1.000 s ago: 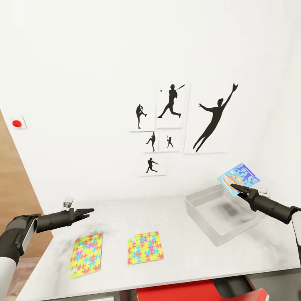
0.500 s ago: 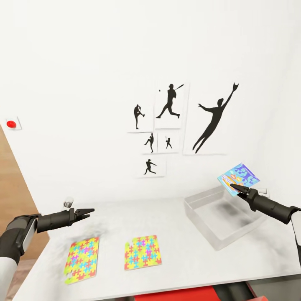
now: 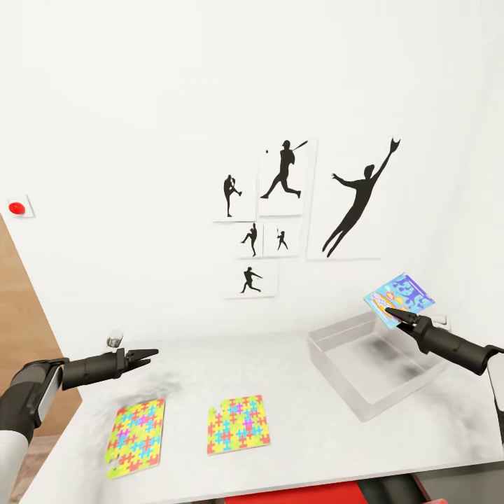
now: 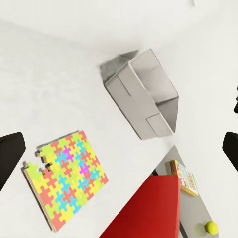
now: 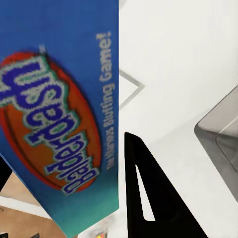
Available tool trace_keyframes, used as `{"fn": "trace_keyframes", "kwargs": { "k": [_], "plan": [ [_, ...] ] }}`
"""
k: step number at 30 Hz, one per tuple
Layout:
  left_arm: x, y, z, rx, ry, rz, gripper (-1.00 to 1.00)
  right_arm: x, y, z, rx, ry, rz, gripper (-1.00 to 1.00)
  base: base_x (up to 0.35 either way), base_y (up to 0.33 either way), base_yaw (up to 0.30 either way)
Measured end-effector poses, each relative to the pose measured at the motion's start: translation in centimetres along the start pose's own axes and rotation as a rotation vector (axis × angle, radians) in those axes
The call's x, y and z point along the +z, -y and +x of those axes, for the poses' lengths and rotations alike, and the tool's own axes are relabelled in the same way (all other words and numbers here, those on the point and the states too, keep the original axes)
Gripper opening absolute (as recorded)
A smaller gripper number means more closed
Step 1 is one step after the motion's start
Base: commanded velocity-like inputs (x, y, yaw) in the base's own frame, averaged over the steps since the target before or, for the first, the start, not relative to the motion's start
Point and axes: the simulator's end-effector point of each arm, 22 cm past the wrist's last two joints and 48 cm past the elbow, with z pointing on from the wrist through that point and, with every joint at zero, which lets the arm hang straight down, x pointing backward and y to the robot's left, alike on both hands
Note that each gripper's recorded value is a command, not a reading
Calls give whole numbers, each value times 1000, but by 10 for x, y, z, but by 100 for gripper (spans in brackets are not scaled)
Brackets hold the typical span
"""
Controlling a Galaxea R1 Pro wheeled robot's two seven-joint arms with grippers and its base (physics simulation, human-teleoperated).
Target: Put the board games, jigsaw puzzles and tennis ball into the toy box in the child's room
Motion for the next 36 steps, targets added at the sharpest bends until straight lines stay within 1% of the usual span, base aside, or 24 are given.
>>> {"fn": "trace_keyframes", "kwargs": {
  "k": [9,12,13,15,16,17,20,21,23,25,26,29,32,36],
  "plan": [
    [0,0,0,0,-1,0,100,2,2,1,-3,-9,12,-100,0,0,0],
    [0,0,0,0,-1,-1,100,11,-1,1,-29,-33,36,-100,0,0,0],
    [0,0,0,0,-2,-1,100,17,-3,-3,-38,-40,51,-100,0,0,0],
    [0,0,1,0,-2,-2,100,23,0,-6,-36,-46,74,-100,0,0,0],
    [0,0,1,0,-2,-2,100,26,3,-8,-29,-49,88,-100,0,0,0],
    [0,-1,1,0,-2,-2,100,33,11,-10,-9,-58,121,-100,0,0,0],
    [0,-1,1,1,-3,-3,100,44,21,-13,39,-74,160,-100,0,0,0],
    [1,-1,1,0,-4,-4,100,51,27,-16,66,-87,190,-100,0,0,0],
    [1,-1,1,1,-4,-3,100,57,28,-19,98,-95,199,-100,0,0,0],
    [1,-1,1,1,-5,-3,100,62,32,-20,122,-107,222,-100,0,0,0],
    [1,-1,2,1,-6,-4,100,63,38,-23,141,-116,251,-100,0,0,0],
    [2,-1,2,1,-8,-5,100,60,50,-28,170,-124,307,-100,0,0,0],
    [3,-1,3,1,-9,-6,100,56,57,-33,188,-123,340,-100,0,0,0],
    [3,-1,3,0,-10,-4,100,54,61,-35,194,-121,353,-100,0,0,0]
  ]
}}
